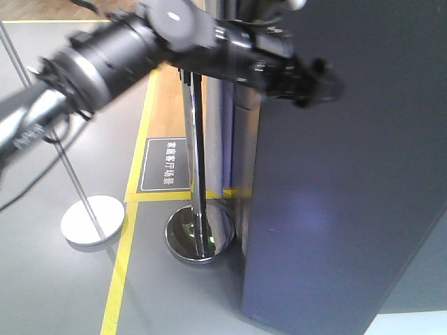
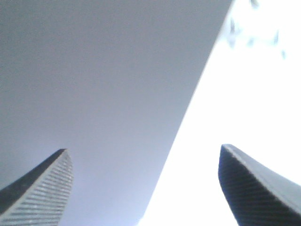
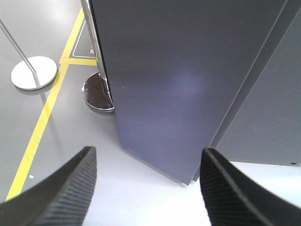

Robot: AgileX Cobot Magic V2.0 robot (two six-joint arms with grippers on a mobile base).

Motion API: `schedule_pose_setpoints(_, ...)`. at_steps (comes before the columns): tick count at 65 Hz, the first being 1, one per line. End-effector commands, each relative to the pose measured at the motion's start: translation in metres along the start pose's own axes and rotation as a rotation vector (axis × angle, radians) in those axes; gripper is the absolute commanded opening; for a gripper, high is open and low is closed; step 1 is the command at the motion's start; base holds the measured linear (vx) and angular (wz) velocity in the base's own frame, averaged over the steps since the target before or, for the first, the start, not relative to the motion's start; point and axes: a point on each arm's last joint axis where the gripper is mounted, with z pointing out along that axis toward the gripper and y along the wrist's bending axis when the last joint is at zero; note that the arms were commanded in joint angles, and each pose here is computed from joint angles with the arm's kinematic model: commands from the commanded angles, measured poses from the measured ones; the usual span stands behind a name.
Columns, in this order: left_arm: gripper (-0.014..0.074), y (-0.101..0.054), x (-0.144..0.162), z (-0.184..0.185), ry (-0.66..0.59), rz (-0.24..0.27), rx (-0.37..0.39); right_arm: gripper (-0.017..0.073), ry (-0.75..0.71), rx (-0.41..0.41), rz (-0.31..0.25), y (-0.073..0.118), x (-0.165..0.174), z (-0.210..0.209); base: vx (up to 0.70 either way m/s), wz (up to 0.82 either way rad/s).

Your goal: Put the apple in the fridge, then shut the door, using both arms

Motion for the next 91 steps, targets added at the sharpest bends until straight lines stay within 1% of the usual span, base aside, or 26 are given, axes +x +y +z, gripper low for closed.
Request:
schedule_pose_setpoints(1,0.0594,-0.016,-0.031,-0.053,-0.099,0.053,0.015,0.0453,-0.075,0.013,-0.004,-0.001,-0.011,-0.003,0.00,0.00)
schedule_pose_setpoints(6,0.0594,-0.016,-0.034,-0.067,-0.100,0.080,0.014,0.0453,-0.075,0.013,-0.004,-0.001,-0.011,-0.003,0.00,0.00)
schedule_pose_setpoints(9,0.0594,-0.016,-0.037,-0.077,-0.105,0.084,0.009,0.0453,-0.075,0.013,-0.004,-0.001,-0.011,-0.003,0.00,0.00)
schedule_pose_setpoints(14,0.0594,-0.020,-0.040,-0.093,-0.106,0.099,0.010,0.0453,-0.075,0.013,-0.004,-0.001,-0.011,-0.003,0.00,0.00)
schedule_pose_setpoints(18,0.0594,-0.025,-0.040,-0.108,-0.103,0.125,0.009,0.0453,-0.075,0.013,-0.004,-0.001,-0.011,-0.003,0.00,0.00)
schedule_pose_setpoints(23,0.0594,-0.030,-0.035,-0.124,-0.099,0.149,-0.003,0.0453,-0.075,0.013,-0.004,-0.001,-0.011,-0.003,0.00,0.00)
schedule_pose_setpoints(26,0.0594,-0.031,-0.030,-0.127,-0.103,0.157,-0.019,0.0453,-0.075,0.013,-0.004,-0.001,-0.011,-0.003,0.00,0.00)
schedule_pose_setpoints(30,0.0594,-0.031,-0.022,-0.140,-0.137,0.149,-0.057,0.0453,-0.075,0.013,-0.004,-0.001,-0.011,-0.003,0.00,0.00)
schedule_pose_setpoints(31,0.0594,-0.029,-0.017,-0.139,-0.142,0.137,-0.070,0.0453,-0.075,0.013,-0.004,-0.001,-0.011,-0.003,0.00,0.00)
schedule_pose_setpoints(32,0.0594,-0.031,-0.015,-0.145,-0.156,0.136,-0.079,0.0453,-0.075,0.013,-0.004,-0.001,-0.011,-0.003,0.00,0.00)
schedule_pose_setpoints(33,0.0594,-0.029,-0.008,-0.144,-0.151,0.119,-0.089,0.0453,-0.075,0.013,-0.004,-0.001,-0.011,-0.003,0.00,0.00)
schedule_pose_setpoints(35,0.0594,-0.027,0.000,-0.150,-0.169,0.101,-0.123,0.0453,-0.075,0.013,-0.004,-0.001,-0.011,-0.003,0.00,0.00)
schedule_pose_setpoints(36,0.0594,-0.029,0.002,-0.156,-0.193,0.099,-0.141,0.0453,-0.075,0.013,-0.004,-0.001,-0.011,-0.003,0.00,0.00)
schedule_pose_setpoints(40,0.0594,-0.026,0.021,-0.162,-0.220,0.080,-0.208,0.0453,-0.075,0.013,-0.004,-0.001,-0.011,-0.003,0.00,0.00)
schedule_pose_setpoints(44,0.0594,-0.029,0.039,-0.174,-0.263,0.083,-0.285,0.0453,-0.075,0.013,-0.004,-0.001,-0.011,-0.003,0.00,0.00)
schedule_pose_setpoints(49,0.0594,-0.027,0.065,-0.182,-0.303,0.059,-0.379,0.0453,-0.075,0.013,-0.004,-0.001,-0.011,-0.003,0.00,0.00)
schedule_pose_setpoints(53,0.0594,-0.029,0.084,-0.190,-0.325,0.043,-0.435,0.0453,-0.075,0.013,-0.004,-0.001,-0.011,-0.003,0.00,0.00)
schedule_pose_setpoints(56,0.0594,-0.032,0.095,-0.196,-0.332,0.035,-0.453,0.0453,-0.075,0.013,-0.004,-0.001,-0.011,-0.003,0.00,0.00)
schedule_pose_setpoints(58,0.0594,-0.033,0.101,-0.198,-0.331,0.031,-0.458,0.0453,-0.075,0.013,-0.004,-0.001,-0.011,-0.003,0.00,0.00)
schedule_pose_setpoints(61,0.0594,-0.036,0.111,-0.200,-0.329,0.012,-0.458,0.0453,-0.075,0.013,-0.004,-0.001,-0.011,-0.003,0.00,0.00)
schedule_pose_setpoints(67,0.0594,-0.042,0.122,-0.207,-0.327,0.012,-0.459,0.0453,-0.075,0.013,-0.004,-0.001,-0.011,-0.003,0.00,0.00)
schedule_pose_setpoints(74,0.0594,-0.046,0.125,-0.210,-0.323,0.009,-0.443,0.0453,-0.075,0.013,-0.004,-0.001,-0.011,-0.003,0.00,0.00)
schedule_pose_setpoints(91,0.0594,-0.045,0.125,-0.208,-0.315,0.006,-0.441,0.0453,-0.075,0.013,-0.004,-0.001,-0.011,-0.003,0.00,0.00)
